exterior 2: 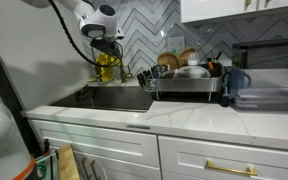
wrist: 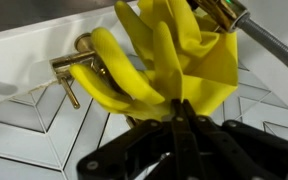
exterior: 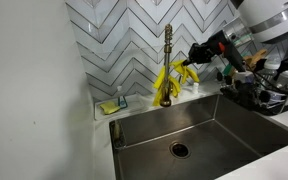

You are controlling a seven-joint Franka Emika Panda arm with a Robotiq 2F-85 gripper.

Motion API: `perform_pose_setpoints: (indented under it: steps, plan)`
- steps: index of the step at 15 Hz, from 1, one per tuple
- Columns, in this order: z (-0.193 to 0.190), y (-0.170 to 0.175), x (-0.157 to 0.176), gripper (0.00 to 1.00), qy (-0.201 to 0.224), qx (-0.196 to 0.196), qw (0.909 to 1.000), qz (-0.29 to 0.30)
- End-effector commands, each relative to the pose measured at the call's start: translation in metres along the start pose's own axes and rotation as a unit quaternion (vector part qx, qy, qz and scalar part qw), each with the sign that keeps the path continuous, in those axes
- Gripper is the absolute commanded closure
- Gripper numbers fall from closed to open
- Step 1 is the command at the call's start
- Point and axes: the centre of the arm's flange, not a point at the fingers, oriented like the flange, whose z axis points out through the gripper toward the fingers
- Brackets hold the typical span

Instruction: Hang the gloves under the tap

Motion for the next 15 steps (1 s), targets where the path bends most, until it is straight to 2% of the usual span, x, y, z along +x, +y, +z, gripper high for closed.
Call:
perform_pose_setpoints:
  steps: [1,7,13,14,15]
  plan:
    - [0.003,-0.010,-0.008,1.00,-0.031,0.009,0.9994,-0.010]
    - [0.013,-0.016,-0.012,1.00,-0.062,0.010,0.9980,-0.007]
    - [0.019,-0.019,-0.013,0.99,-0.065,0.011,0.9978,-0.005]
    - [0.020,-0.019,-0.013,0.73,-0.064,0.012,0.9978,-0.007]
    - [0.020,-0.020,-0.013,0.73,-0.063,0.013,0.9979,-0.006]
